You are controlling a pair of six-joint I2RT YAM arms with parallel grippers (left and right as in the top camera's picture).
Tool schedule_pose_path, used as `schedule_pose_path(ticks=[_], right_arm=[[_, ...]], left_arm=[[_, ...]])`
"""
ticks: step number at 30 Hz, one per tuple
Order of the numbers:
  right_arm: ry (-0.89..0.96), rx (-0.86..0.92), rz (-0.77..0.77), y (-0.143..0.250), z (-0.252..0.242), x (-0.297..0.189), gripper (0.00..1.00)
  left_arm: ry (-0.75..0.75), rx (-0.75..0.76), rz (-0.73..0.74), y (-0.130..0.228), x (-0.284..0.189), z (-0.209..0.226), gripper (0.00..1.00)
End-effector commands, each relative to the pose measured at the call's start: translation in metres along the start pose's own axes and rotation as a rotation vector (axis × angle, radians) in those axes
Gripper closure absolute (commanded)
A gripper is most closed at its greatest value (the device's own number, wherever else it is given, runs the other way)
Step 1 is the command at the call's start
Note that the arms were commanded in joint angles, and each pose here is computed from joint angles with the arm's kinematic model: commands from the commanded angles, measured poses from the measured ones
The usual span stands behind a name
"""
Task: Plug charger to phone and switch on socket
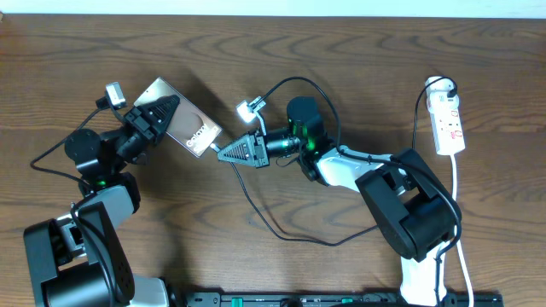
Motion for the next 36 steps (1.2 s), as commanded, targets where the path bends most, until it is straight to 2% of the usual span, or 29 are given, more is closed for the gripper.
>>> schedule_pose_path(ticks=[1,11,36], right_arm=[[0.058,-0.01,-0.1,-0.024,-0.005,-0.004,0.99],[0.044,-0.007,-0.134,-0.031,0.001,-0.004,0.99],[0.069,0.149,-0.254,-0.049,-0.002,-0.005,0.99]], left_arm=[[0.047,0.002,0.116,0.022,0.006,-0.012,0.93],[0.047,0.002,0.116,0.022,0.006,-0.012,0.92],[0.043,-0.002,0.101,0.02,0.006,-0.011,0.93]])
Point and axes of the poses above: each gripper's point midway between its finger pads, its own x axis out along the fingers, its own z axis along the line the jaws close on, y = z × x, the point moved 2 cm from there along -x, back along the fingers, and after that the axes turned 1 degree about x, right-handed, at the moved point
